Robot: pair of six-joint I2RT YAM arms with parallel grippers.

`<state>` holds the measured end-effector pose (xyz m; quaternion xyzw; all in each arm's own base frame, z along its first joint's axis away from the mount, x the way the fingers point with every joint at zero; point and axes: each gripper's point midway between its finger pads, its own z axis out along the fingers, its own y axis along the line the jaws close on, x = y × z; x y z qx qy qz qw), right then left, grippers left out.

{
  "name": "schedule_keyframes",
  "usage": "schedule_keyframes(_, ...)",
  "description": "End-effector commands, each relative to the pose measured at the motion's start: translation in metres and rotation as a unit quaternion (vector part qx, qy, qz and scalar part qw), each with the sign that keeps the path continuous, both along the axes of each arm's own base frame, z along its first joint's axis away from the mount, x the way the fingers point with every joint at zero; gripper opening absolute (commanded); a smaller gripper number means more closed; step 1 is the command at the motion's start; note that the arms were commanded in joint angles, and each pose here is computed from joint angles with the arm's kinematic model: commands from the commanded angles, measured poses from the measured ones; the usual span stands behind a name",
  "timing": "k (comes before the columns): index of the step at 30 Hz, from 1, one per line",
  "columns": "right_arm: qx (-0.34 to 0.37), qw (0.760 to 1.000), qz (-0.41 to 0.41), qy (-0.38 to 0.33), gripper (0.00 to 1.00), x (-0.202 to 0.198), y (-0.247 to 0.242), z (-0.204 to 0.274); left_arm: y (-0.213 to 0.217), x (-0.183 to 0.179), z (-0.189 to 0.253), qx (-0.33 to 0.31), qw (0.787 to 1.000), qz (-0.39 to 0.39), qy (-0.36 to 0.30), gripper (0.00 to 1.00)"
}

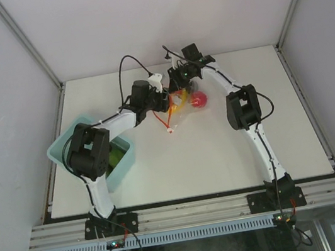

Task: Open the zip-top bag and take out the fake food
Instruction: Pick up the fake fruit from the zipper food storage bag.

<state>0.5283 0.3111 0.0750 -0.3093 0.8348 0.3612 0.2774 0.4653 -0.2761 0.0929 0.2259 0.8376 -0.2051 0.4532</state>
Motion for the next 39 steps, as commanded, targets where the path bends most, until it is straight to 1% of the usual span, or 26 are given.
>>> schedule_keyframes(1, -0.014, 1.0, 0.005, -0.009, 0.26, 0.001, -0.004, 0.004, -0.002, 0.001, 0.04, -0.056, 0.998, -0.005, -0.036, 0.59)
schedule_keyframes(6, -0.025, 1.0, 0.006, -0.003, 0.36, -0.003, -0.008, 0.003, -0.005, -0.005, 0.038, -0.071, 0.997, -0.01, -0.026, 0.59)
schedule_keyframes(11, -0.032, 0.999, 0.005, 0.004, 0.46, -0.006, -0.009, -0.001, -0.006, -0.006, 0.034, -0.074, 0.997, -0.009, -0.012, 0.53)
schedule_keyframes(14, -0.034, 0.999, 0.006, 0.01, 0.52, -0.008, -0.008, -0.003, -0.005, -0.006, 0.03, -0.07, 0.997, -0.008, -0.002, 0.52)
schedule_keyframes(18, -0.029, 0.999, 0.009, 0.019, 0.55, -0.012, -0.006, -0.002, -0.005, -0.005, 0.025, -0.069, 0.998, -0.008, 0.008, 0.53)
schedule_keyframes(21, -0.025, 0.999, 0.015, 0.026, 0.55, -0.016, -0.003, -0.001, -0.005, -0.006, 0.025, -0.071, 0.997, -0.011, 0.01, 0.55)
schedule_keyframes(33, -0.001, 0.998, 0.036, 0.047, 0.42, -0.029, 0.002, 0.01, -0.012, -0.012, 0.027, -0.095, 0.995, -0.042, 0.014, 0.67)
schedule_keyframes(34, 0.001, 0.998, 0.038, 0.048, 0.4, -0.031, 0.003, 0.011, -0.013, -0.012, 0.027, -0.097, 0.994, -0.043, 0.014, 0.69)
schedule_keyframes(36, 0.005, 0.998, 0.042, 0.052, 0.38, -0.033, 0.004, 0.012, -0.016, -0.013, 0.027, -0.105, 0.993, -0.049, 0.016, 0.7)
schedule_keyframes(39, 0.017, 0.996, 0.055, 0.062, 0.37, -0.041, 0.008, 0.017, -0.02, -0.013, 0.028, -0.115, 0.992, -0.057, 0.018, 0.71)
